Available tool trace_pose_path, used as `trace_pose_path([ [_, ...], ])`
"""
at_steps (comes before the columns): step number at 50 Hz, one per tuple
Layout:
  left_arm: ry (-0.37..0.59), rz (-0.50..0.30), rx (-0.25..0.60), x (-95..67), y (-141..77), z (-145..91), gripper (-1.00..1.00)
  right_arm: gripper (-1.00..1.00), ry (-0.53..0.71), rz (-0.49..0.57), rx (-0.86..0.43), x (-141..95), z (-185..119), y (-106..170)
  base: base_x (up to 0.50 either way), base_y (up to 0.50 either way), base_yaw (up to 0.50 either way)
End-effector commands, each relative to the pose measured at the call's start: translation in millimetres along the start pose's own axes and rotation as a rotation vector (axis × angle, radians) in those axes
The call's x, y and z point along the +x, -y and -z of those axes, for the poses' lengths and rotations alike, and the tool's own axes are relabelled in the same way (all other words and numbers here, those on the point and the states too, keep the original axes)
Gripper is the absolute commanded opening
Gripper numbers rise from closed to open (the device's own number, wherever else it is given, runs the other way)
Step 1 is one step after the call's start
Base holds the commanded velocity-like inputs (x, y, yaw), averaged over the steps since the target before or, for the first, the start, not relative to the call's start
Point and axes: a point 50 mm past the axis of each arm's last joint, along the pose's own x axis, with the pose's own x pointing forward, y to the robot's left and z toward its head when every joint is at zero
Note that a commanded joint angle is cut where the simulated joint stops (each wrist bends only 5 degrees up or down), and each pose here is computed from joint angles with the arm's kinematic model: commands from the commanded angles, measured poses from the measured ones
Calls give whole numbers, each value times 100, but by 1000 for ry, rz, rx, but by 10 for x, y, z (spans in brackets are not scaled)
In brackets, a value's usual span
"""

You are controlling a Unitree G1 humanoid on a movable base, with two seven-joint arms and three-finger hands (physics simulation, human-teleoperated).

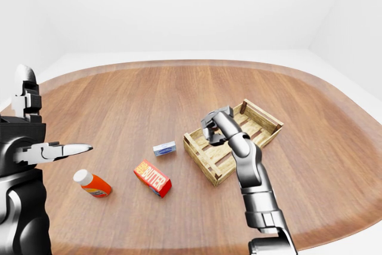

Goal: Pick up the tomato sauce, and put it in the wooden tray.

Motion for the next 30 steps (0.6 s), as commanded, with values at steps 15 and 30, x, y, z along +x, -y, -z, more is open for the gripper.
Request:
trace_pose_path([
  [15, -4, 0, -2, 6, 4, 13, 100, -100, -169, -34, -84, -71, 334, 112, 0, 0, 0],
  [30, -6, 0, 1, -10, 0, 10, 100, -100, -260, 163, 131, -10, 662, 279, 0, 0, 0],
])
